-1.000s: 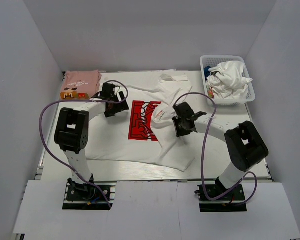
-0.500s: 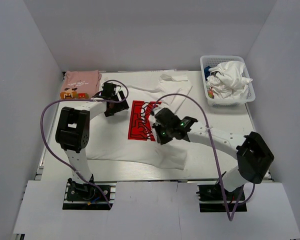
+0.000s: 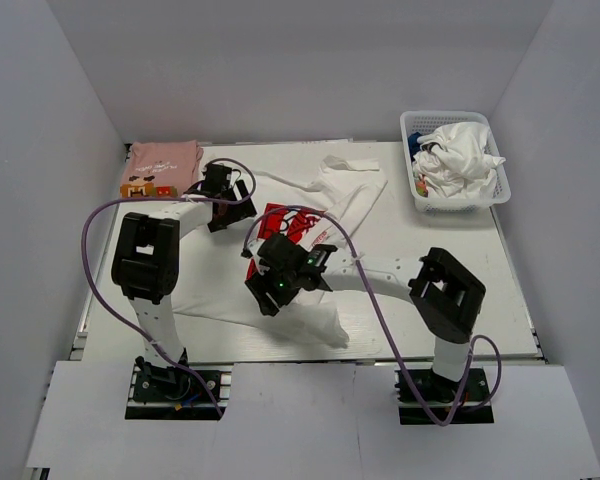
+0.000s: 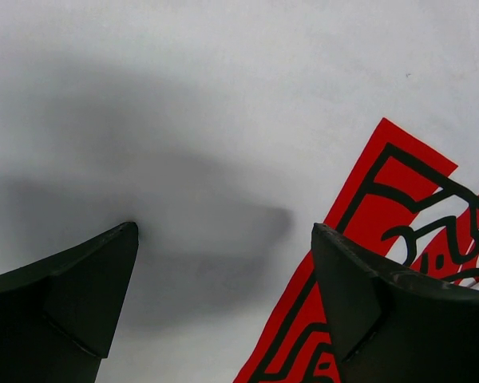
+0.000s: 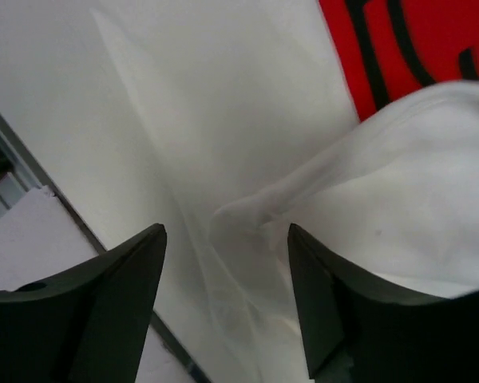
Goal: Fold and stack the t-shirts
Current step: Flatten out the tshirt
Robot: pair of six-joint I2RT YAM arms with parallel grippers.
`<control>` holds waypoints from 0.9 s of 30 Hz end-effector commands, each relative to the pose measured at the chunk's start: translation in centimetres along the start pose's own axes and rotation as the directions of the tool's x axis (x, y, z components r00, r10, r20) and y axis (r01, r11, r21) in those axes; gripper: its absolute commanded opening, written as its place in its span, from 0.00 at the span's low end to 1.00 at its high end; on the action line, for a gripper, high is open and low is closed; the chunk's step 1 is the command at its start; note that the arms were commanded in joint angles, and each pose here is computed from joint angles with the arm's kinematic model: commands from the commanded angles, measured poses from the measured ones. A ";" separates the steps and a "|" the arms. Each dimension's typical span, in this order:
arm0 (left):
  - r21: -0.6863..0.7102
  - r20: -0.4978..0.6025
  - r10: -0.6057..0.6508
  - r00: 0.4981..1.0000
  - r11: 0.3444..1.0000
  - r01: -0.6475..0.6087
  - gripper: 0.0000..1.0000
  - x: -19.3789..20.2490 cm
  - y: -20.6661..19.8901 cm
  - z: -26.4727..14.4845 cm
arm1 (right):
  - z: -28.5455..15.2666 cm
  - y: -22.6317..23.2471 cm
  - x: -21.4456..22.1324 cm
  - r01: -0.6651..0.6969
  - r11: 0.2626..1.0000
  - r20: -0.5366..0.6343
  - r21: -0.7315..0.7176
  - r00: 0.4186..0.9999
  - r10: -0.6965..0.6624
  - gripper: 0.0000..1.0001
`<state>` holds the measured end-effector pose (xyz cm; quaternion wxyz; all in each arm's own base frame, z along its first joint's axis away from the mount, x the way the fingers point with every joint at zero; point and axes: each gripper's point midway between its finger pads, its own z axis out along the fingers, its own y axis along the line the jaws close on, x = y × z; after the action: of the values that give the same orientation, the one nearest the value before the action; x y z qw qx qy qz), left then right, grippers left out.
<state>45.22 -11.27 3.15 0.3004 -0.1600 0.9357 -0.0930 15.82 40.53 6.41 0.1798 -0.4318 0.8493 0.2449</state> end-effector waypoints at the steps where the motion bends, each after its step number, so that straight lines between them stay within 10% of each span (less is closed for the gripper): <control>1: -0.049 -0.097 0.007 0.995 0.999 -0.011 1.00 3.0 2.0 1.4 | -3.4 -0.4 -5.9 0.024 0.998 0.215 0.057 0.976 -0.036 0.71; 12: -0.042 -0.069 0.016 0.997 0.999 -0.019 1.00 3.2 2.4 0.8 | -5.3 -11.5 -9.9 -0.321 0.942 0.381 0.092 0.886 0.265 0.88; 27: -0.064 -0.055 0.000 0.999 0.998 -0.003 1.00 3.0 3.1 1.3 | -1.3 -14.6 -4.0 -0.534 0.842 0.211 -0.082 0.816 0.538 0.90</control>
<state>45.68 -11.02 3.17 0.3241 -0.1554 0.9280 -0.0984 30.65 34.73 4.66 0.2003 -0.1574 0.9157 0.3109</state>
